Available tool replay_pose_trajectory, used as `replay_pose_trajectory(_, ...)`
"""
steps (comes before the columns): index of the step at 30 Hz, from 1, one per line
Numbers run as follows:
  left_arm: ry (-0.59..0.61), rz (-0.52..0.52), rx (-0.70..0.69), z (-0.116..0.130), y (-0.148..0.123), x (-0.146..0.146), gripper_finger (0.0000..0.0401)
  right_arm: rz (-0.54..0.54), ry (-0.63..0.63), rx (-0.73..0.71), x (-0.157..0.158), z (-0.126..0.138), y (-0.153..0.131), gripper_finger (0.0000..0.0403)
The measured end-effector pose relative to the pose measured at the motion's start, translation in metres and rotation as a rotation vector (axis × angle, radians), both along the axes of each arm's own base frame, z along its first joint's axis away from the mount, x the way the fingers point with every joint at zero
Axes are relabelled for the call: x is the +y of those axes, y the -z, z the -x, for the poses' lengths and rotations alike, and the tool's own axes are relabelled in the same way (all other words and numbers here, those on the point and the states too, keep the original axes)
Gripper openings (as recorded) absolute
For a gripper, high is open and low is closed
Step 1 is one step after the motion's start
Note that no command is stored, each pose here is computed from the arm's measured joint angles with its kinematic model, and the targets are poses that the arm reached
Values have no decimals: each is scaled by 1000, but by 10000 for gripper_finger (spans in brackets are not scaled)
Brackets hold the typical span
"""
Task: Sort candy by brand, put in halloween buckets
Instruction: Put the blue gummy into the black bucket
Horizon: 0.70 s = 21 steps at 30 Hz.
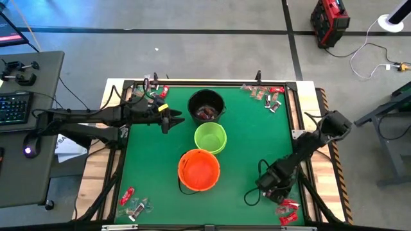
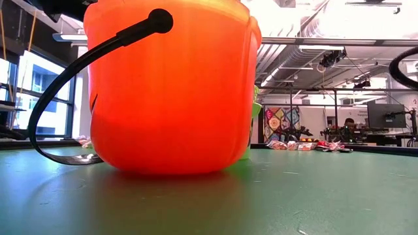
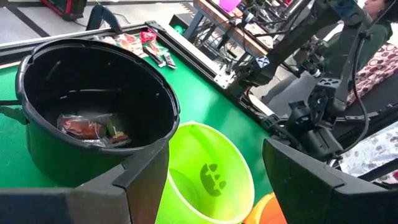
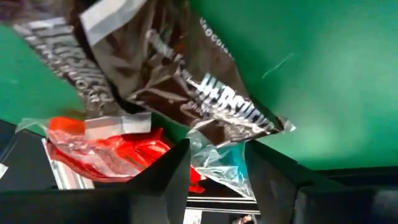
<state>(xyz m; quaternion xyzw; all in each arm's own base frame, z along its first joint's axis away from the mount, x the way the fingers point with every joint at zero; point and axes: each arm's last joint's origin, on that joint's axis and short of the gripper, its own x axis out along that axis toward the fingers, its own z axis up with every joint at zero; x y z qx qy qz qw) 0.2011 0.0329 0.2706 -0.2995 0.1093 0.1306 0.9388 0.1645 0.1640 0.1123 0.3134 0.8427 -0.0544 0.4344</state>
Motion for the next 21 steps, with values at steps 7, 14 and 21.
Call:
replay_pose_trajectory(7, -8, -3, 0, 0, 0, 0, 250, -2, -37, 18, 0, 0, 1, 69)
replay_pose_trajectory(14, -36, -4, 0, 1, 0, 5, 250, -44, -125, -31, -6, -6, -48, 18)
replay_pose_trajectory(21, -66, -3, 0, 2, 0, 11, 250, 18, -145, -426, -39, -33, -127, 9)
